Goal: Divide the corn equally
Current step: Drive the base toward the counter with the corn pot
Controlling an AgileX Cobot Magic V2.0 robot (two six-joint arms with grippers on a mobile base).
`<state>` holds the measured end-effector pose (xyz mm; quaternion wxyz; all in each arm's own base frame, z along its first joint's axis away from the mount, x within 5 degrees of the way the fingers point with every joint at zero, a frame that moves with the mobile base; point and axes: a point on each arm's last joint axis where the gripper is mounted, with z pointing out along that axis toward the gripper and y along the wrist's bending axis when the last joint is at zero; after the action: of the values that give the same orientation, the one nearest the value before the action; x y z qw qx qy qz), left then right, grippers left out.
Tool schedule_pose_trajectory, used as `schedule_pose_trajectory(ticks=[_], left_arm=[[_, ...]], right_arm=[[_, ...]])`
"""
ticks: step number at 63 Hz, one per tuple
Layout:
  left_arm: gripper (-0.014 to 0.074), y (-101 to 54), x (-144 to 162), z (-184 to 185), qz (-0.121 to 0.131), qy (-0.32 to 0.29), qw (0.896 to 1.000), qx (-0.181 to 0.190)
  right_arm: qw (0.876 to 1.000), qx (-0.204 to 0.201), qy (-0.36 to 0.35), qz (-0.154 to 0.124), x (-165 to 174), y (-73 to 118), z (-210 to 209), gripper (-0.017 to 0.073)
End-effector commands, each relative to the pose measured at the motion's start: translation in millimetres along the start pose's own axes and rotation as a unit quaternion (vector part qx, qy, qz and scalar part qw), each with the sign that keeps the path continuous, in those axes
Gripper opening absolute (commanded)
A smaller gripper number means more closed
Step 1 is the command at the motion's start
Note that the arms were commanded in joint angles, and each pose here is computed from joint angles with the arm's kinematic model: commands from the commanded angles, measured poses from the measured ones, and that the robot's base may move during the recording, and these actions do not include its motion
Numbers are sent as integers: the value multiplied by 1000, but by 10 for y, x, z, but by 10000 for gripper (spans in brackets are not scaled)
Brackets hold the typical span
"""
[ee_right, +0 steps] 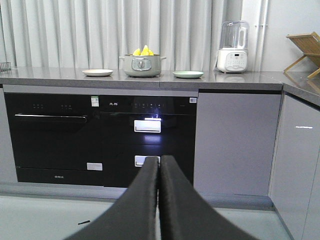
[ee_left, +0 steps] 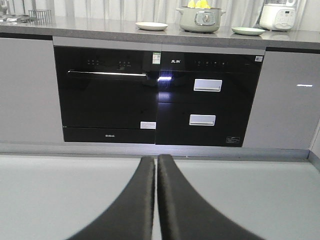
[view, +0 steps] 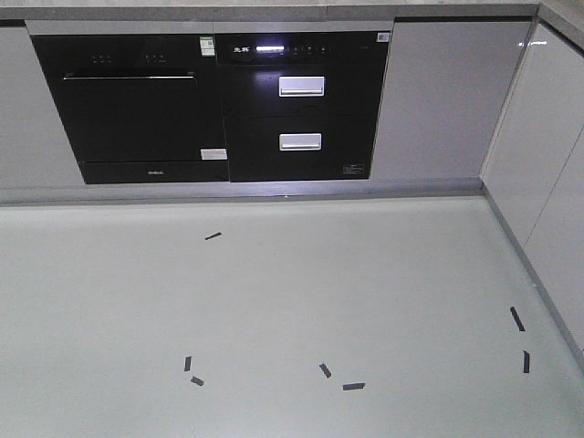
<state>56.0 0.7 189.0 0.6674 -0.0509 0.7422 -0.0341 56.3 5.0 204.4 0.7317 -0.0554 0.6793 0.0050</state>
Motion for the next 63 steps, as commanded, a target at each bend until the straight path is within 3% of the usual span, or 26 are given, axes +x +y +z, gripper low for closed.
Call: schedule_pose_trajectory(ticks=[1,63], left_arm=[[-6,-16,-145,-32,-5,-53,999,6],[-6,-16,-145,-32,-5,-53,999,6]], right_arm=[[999,5,-35,-8,-15,-2,-5,-5],[999,5,-35,-8,-15,-2,-5,-5]])
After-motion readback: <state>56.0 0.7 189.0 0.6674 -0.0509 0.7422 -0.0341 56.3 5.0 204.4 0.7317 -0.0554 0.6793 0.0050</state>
